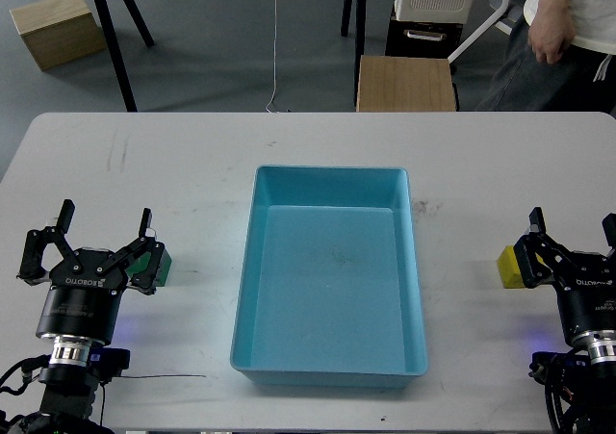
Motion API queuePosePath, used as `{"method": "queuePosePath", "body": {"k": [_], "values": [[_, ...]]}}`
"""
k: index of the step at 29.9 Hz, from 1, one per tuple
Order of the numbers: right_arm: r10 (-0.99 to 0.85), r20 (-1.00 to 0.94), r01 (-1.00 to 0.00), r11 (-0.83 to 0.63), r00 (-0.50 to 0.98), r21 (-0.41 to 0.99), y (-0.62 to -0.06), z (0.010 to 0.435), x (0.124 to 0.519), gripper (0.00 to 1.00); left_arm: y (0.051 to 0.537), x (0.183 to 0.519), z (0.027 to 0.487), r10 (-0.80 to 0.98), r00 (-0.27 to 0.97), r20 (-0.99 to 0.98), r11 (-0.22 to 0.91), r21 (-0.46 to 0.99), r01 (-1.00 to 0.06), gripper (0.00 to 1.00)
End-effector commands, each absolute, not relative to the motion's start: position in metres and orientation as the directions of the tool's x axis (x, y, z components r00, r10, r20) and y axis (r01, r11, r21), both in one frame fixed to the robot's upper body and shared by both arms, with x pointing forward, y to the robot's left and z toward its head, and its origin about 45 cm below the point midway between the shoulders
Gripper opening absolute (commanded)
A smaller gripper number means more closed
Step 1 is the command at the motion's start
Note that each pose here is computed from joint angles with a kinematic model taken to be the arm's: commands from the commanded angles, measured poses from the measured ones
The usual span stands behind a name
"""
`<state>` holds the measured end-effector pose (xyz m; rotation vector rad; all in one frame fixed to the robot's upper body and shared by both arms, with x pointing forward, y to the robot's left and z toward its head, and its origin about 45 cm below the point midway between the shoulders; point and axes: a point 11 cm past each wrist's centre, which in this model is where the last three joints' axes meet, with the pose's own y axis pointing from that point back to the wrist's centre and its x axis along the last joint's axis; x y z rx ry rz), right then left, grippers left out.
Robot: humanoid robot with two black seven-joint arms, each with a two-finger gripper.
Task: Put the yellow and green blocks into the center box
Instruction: 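Close the right gripper on the yellow cube beside it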
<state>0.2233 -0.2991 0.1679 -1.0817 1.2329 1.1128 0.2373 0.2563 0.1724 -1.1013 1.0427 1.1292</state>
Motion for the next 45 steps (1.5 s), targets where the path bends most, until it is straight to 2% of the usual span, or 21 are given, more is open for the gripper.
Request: {"method": "queuePosePath", "body": {"k": [1, 6, 9, 13, 16, 19, 21, 24, 29, 32, 37, 41, 45], "values": [[0.034, -0.999, -0.988, 0.152, 0.036, -0.030, -0.303, 0.167, 0.223, 0.99, 0.256, 0.238, 0.171, 0.149, 0.130, -0.980, 0.087, -0.118, -0.989, 1.00], [-0.064, -0.997, -0.983, 0.178, 0.038, -0.048, -0.325, 0.167, 0.223, 0.99, 0.254, 0.240, 0.170, 0.149, 0.128, -0.980, 0.091, -0.116, -0.989, 1.00], [-0.368, -0.927, -0.977, 0.162, 0.070, -0.138, -0.363, 0.193, 0.233, 0.99, 0.254, 0.241, 0.170, 0.149, 0.130, -0.980, 0.091, -0.117, -0.989, 1.00], [-0.791, -0.610, -0.968, 0.108, 0.054, -0.226, -0.409, 0.253, 0.263, 0.99, 0.255, 0.240, 0.167, 0.154, 0.120, -0.981, 0.089, -0.107, -0.990, 1.00], [-0.936, -0.339, -0.960, 0.004, 0.095, -0.280, -0.421, 0.300, 0.286, 0.99, 0.256, 0.240, 0.163, 0.157, 0.110, -0.981, 0.084, -0.098, -0.992, 1.00], [-0.983, -0.078, -0.954, -0.143, 0.169, -0.265, -0.417, 0.331, 0.302, 0.99, 0.257, 0.240, 0.162, 0.159, 0.107, -0.982, 0.081, -0.095, -0.992, 1.00], [-0.968, 0.112, -0.947, -0.245, 0.226, -0.209, -0.408, 0.340, 0.315, 0.99, 0.256, 0.242, 0.163, 0.158, 0.112, -0.981, 0.080, -0.100, -0.992, 1.00], [-0.890, 0.325, -0.934, -0.354, 0.321, -0.046, -0.403, 0.340, 0.332, 0.99, 0.256, 0.244, 0.165, 0.158, 0.118, -0.980, 0.080, -0.106, -0.991, 1.00], [-0.744, 0.478, -0.884, -0.405, 0.467, 0.232, -0.395, 0.324, 0.349, 0.99, 0.255, 0.244, 0.163, 0.152, 0.114, -0.982, 0.077, -0.103, -0.992, 1.00], [-0.632, 0.544, -0.830, -0.358, 0.552, 0.427, -0.395, 0.311, 0.348, 0.99, 0.251, 0.244, 0.157, 0.137, 0.098, -0.986, 0.064, -0.090, -0.994, 1.00], [-0.414, 0.600, -0.725, -0.308, 0.685, 0.616, -0.386, 0.282, 0.339, 0.98, 0.248, 0.249, 0.157, 0.128, 0.102, -0.987, 0.062, -0.095, -0.994, 1.00], [-0.237, 0.588, -0.634, -0.266, 0.773, 0.726, -0.378, 0.250, 0.318, 0.98, 0.244, 0.250, 0.156, 0.115, 0.102, -0.988, 0.058, -0.095, -0.994, 1.00], [-0.137, 0.558, -0.574, -0.156, 0.818, 0.804, -0.375, 0.221, 0.309, 0.98, 0.245, 0.250, 0.154, 0.117, 0.095, -0.989, 0.054, -0.089, -0.995, 1.00]]}}
